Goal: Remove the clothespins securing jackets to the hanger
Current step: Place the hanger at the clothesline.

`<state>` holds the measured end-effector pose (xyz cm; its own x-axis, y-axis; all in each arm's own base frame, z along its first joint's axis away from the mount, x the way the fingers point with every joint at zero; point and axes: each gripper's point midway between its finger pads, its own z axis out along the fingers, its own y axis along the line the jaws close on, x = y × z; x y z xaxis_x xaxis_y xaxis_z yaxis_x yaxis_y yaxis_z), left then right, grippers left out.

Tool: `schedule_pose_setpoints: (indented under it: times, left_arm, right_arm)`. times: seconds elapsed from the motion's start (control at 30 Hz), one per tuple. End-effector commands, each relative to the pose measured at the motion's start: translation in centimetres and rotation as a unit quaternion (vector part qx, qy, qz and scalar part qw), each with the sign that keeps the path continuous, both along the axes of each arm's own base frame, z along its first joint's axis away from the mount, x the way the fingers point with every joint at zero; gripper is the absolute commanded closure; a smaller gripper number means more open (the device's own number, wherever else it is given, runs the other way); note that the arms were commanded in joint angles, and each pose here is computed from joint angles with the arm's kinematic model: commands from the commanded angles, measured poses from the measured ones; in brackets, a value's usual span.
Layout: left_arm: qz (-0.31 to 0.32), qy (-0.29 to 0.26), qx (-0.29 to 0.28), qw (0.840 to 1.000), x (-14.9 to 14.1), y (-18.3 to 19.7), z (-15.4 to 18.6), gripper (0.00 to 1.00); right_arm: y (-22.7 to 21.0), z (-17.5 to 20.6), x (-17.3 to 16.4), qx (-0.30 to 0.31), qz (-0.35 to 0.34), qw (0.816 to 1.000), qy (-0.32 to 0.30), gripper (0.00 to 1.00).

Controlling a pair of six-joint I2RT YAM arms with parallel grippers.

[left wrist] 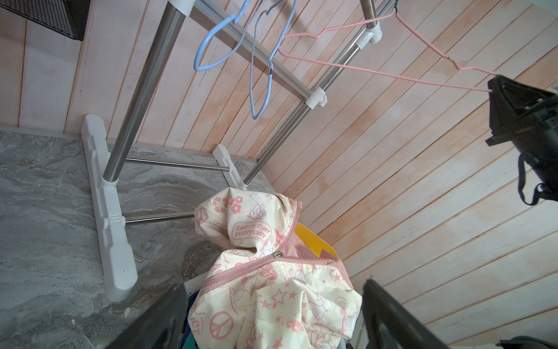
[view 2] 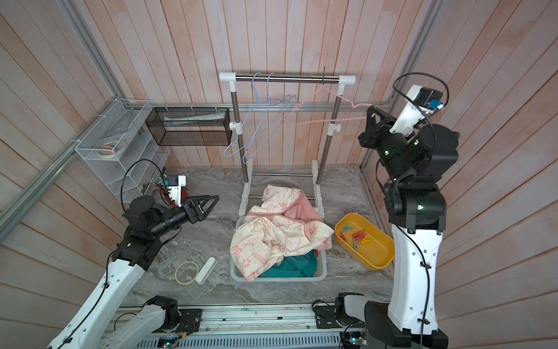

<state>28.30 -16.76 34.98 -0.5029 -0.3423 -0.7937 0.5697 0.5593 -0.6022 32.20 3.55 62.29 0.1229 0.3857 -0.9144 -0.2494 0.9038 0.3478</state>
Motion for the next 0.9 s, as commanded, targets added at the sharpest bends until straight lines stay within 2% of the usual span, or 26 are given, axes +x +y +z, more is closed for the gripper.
schedule_pose_setpoints:
  times: [0.0, 0.17, 0.4, 0.53, 0.67, 0.73, 0.8, 0.87]
  left_arm:
    - [-0.012, -0.021, 0.006, 1.000, -0.3, -0.3, 0.2, 0.07]
    - [-0.012, -0.022, 0.009, 1.000, -0.7, -0.2, 0.2, 0.07]
    - [-0.019, -0.022, 0.010, 1.000, -0.6, -0.4, -0.2, 0.06]
    - [-0.042, -0.007, 0.017, 0.999, -0.6, -1.4, -1.2, 0.06]
    - [-0.068, -0.015, 0.052, 0.996, -1.2, -3.4, -2.5, 0.05]
    - [-0.077, -0.011, 0.074, 0.994, -1.2, -4.5, -3.5, 0.05]
    - [-0.089, -0.006, 0.092, 0.992, -1.4, -5.6, -4.4, 0.05]
    - [-0.101, -0.005, 0.117, 0.988, -1.8, -6.9, -5.4, 0.05]
  right_arm:
    - [-1.9, -0.1, -0.2, -0.016, -0.084, 0.996, 0.000, 1.00]
    - [-2.4, -1.5, -0.5, -0.017, -0.116, 0.993, 0.002, 1.00]
    - [-1.4, -3.4, -0.7, -0.024, -0.106, 0.994, 0.018, 1.00]
    - [-0.8, -5.4, -0.4, -0.029, -0.094, 0.994, 0.039, 0.99]
    - [-0.1, -7.7, 0.1, -0.033, -0.075, 0.995, 0.057, 0.75]
    - [0.3, -8.4, 0.0, -0.034, -0.065, 0.995, 0.060, 0.59]
    - [0.7, -9.4, 0.0, -0.034, -0.053, 0.996, 0.067, 0.47]
    - [1.2, -11.8, 0.5, -0.029, -0.037, 0.994, 0.094, 0.36]
